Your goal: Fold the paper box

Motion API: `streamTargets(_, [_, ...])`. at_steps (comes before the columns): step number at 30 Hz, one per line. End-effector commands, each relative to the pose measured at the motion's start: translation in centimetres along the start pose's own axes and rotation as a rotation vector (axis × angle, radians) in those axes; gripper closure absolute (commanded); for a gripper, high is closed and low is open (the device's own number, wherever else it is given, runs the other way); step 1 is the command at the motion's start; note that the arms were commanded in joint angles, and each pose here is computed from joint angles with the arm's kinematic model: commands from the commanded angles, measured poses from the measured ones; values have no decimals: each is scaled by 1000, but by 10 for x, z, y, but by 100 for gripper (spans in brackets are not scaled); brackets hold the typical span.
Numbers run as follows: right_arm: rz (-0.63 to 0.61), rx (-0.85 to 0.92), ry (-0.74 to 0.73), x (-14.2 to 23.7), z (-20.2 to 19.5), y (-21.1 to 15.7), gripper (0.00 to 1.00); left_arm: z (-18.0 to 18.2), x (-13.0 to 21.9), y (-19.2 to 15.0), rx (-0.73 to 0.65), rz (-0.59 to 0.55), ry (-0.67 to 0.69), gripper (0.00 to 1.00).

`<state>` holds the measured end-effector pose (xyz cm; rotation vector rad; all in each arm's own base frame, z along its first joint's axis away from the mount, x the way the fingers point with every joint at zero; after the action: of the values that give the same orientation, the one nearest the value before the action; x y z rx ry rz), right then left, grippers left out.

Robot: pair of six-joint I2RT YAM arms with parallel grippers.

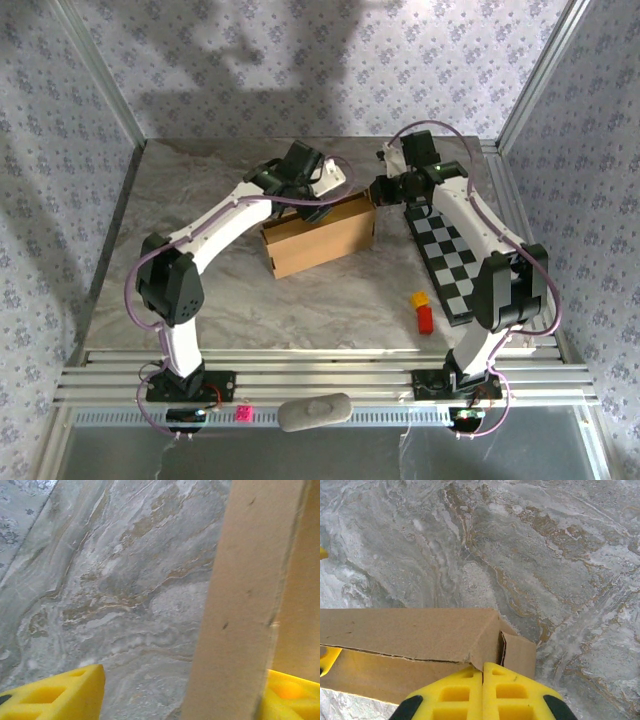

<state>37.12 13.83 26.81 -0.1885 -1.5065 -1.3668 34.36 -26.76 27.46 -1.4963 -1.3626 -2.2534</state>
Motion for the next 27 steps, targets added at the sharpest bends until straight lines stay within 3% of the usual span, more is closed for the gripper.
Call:
streamTargets(1, [55,9,-21,0,5,-6,100,-2,28,2,62,-24,-72,34])
streamTargets(8, [57,15,-30,-1,6,-4,100,-5,42,5,89,-49,-104,34])
streamTargets(11, [58,20,-33,-1,6,-5,100,-6,55,9,190,-78,-101,33])
streamTargets(13, [59,21,-35,0,6,-5,100,1,68,16,377,-99,-69,36])
streamTargets(18, [40,25,-43,-1,6,-5,100,29,101,14,1108,-59,-93,52])
streamTargets(20, [35,29,-46,-3,7,-5,100,36,111,3,1270,-56,-87,57])
streamTargets(21, [33,30,-48,-4,8,-5,100,38,118,-2,1296,-61,-40,58])
streamTargets(23, [33,38,-53,-6,9,-5,100,41,130,-11,1219,-41,3,59])
streamTargets(27, [37,42,-69,-9,8,-5,100,55,131,-48,1101,112,178,61])
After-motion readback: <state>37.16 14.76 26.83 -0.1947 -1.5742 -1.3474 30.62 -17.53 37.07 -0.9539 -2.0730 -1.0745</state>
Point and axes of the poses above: each hand's point on the last joint's axis, 136 mm out from that joint toward the fingers, its own x axis back along the fingers, its own z axis along the line the jaws close on, y = z × x, the point moved 9 cm from there along x, back along the fingers, and after that the axes turned 13 degrees about x, right-handed, at the moved point
